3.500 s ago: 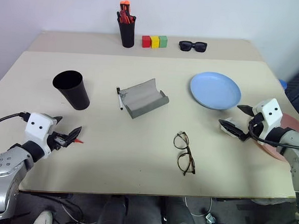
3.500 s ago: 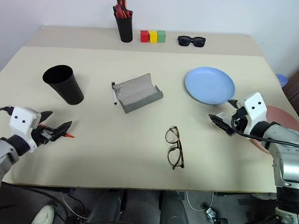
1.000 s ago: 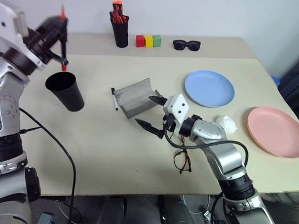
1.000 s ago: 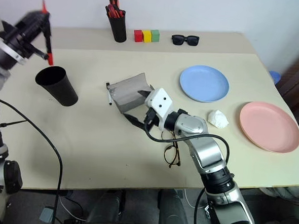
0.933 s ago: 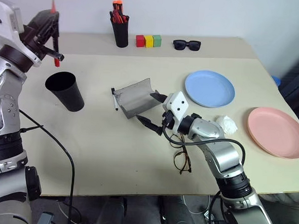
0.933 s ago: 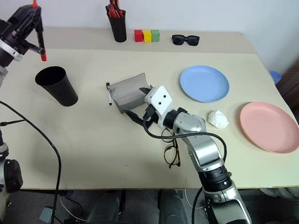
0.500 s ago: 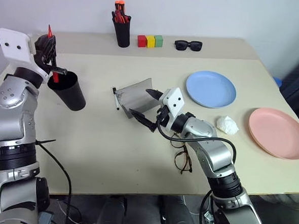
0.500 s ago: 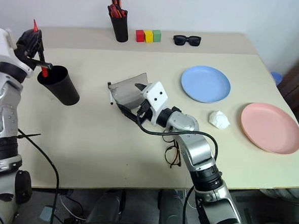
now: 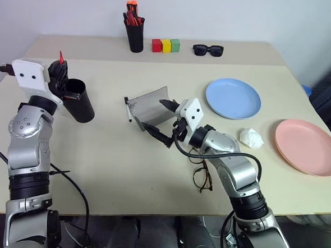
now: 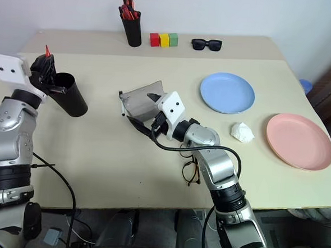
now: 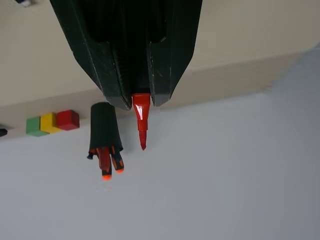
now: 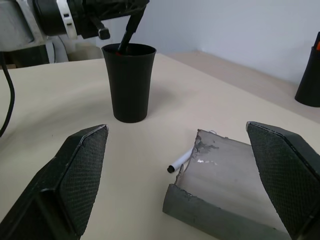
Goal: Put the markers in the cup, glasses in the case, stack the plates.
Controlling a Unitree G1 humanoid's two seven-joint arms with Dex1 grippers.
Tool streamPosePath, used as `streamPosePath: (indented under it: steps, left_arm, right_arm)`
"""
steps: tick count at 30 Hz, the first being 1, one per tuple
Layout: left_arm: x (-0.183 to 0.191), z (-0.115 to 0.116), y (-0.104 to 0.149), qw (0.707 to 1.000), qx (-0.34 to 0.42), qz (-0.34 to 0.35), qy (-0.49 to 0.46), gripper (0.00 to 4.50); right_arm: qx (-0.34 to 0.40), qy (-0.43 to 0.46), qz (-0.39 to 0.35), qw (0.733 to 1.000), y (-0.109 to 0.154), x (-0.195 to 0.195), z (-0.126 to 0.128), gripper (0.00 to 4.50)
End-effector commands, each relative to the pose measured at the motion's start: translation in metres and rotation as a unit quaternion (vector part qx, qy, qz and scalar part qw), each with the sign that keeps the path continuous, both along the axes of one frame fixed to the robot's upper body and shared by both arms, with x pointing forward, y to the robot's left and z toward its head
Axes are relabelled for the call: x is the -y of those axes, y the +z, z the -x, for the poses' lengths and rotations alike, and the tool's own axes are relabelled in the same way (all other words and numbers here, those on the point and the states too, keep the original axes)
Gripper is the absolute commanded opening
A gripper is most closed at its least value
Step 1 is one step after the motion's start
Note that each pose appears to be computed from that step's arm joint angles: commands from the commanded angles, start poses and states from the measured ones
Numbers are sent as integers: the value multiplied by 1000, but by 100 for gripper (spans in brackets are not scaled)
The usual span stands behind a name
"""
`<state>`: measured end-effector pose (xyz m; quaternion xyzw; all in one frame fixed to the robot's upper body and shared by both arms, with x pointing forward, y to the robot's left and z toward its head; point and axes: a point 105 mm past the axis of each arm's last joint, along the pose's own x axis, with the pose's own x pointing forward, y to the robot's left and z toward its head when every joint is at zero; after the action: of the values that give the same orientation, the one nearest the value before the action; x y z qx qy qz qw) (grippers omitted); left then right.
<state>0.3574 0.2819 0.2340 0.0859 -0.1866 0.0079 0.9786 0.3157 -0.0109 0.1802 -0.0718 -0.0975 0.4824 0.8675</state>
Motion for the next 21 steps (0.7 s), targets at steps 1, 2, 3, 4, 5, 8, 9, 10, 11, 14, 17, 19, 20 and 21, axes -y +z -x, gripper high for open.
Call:
streamPosePath:
  steps: [1, 2, 3, 4, 5, 8, 9, 10, 11, 14, 17, 19, 20, 21]
  left_arm:
    - [0, 6, 16, 999, 31, -11, 8, 141]
    - [0, 6, 16, 999, 32, -11, 9, 188]
    - [0, 7, 16, 999, 32, -11, 10, 240]
    - [1, 7, 16, 999, 33, -11, 11, 288]
    - [1, 7, 17, 999, 36, -8, 12, 333]
    - [2, 9, 24, 999, 48, 4, 8, 333]
    - [5, 10, 28, 999, 54, 5, 2, 333]
    - [10, 11, 33, 998, 61, 5, -11, 333]
    - [28, 12, 42, 996, 68, 9, -51, 333]
    - [86, 17, 46, 984, 39, -9, -176, 333]
    - [126, 15, 21, 972, -45, -47, -225, 388]
    - [134, 10, 9, 972, -85, -49, -214, 447]
    - [136, 8, 4, 972, -102, -49, -206, 447]
    - [133, 2, -1, 976, -119, -34, -181, 447]
  right_arm:
    - [24, 18, -18, 999, 15, -4, 9, 450]
    - [24, 18, -18, 999, 15, -4, 9, 450]
    - [25, 19, -18, 999, 15, -4, 9, 450]
    - [25, 19, -17, 999, 15, -4, 9, 450]
    - [25, 19, -17, 999, 15, -4, 9, 450]
    - [25, 19, -16, 999, 15, -4, 9, 450]
    - [24, 19, -15, 999, 15, -3, 9, 450]
    - [24, 18, -15, 999, 14, -3, 9, 450]
    - [23, 15, -12, 1000, 14, 0, 9, 450]
    - [23, 1, -6, 1000, 13, 10, 5, 450]
    - [23, -16, 2, 1000, 12, 21, 1, 450]
    - [23, -22, 7, 999, 10, 25, 0, 450]
    - [23, -24, 10, 999, 10, 27, -1, 450]
    - [23, -27, 12, 999, 9, 29, -1, 450]
